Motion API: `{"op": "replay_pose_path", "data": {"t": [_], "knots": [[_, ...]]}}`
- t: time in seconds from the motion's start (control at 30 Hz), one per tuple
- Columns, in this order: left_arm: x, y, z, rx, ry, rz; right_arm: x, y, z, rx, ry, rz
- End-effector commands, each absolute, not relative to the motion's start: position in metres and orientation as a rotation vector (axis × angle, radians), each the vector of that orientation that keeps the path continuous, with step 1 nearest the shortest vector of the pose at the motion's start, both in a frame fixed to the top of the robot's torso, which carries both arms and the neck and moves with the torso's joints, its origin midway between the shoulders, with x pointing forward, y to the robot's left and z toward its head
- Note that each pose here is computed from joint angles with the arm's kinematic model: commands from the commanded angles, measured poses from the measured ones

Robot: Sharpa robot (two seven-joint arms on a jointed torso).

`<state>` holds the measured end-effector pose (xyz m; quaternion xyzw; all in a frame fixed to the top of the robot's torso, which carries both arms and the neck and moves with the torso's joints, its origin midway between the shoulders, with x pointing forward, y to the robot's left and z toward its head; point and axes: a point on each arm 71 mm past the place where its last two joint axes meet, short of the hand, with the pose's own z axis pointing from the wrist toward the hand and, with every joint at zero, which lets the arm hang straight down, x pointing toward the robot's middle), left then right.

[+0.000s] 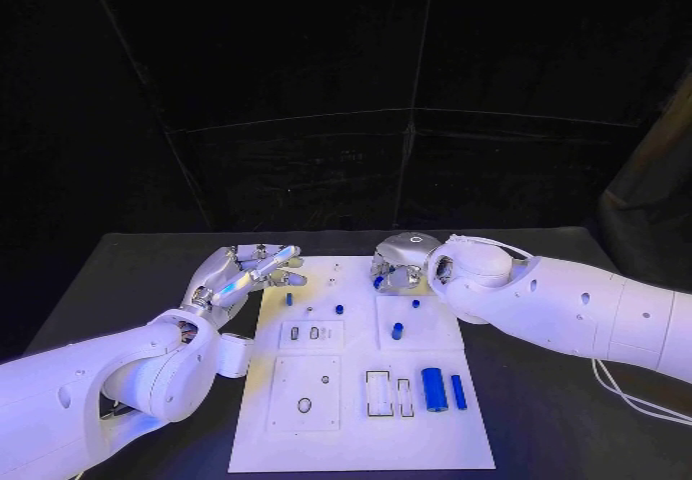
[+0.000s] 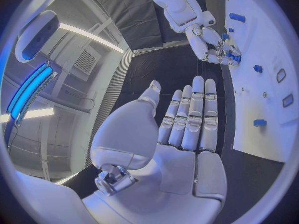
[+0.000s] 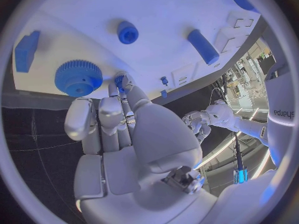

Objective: Assemble the parts on the task board

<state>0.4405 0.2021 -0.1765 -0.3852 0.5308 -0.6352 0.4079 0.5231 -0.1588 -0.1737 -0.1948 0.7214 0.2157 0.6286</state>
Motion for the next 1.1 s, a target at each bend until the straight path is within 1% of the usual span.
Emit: {"op": "replay_pose_path", "data": {"t": [0.03, 0.23, 0.47, 0.63, 0.9, 1.1], "knots": [[0.44, 0.201, -0.175, -0.961, 1.343, -1.616, 0.521, -0.157, -0.161, -0.417, 1.504, 0.53], [0.44, 0.201, -0.175, -0.964, 1.344, -1.619, 0.52, -0.152, -0.155, -0.38, 1.429, 0.551], [0.44, 0.201, -0.174, -0.964, 1.348, -1.624, 0.529, -0.141, -0.155, -0.353, 1.396, 0.559], [0.44, 0.2, -0.174, -0.963, 1.35, -1.626, 0.535, -0.132, -0.156, -0.35, 1.396, 0.566], [0.441, 0.2, -0.172, -0.961, 1.351, -1.63, 0.543, -0.111, -0.158, -0.382, 1.424, 0.582], [0.441, 0.199, -0.172, -0.959, 1.351, -1.631, 0.547, -0.105, -0.161, -0.401, 1.46, 0.569]]}}
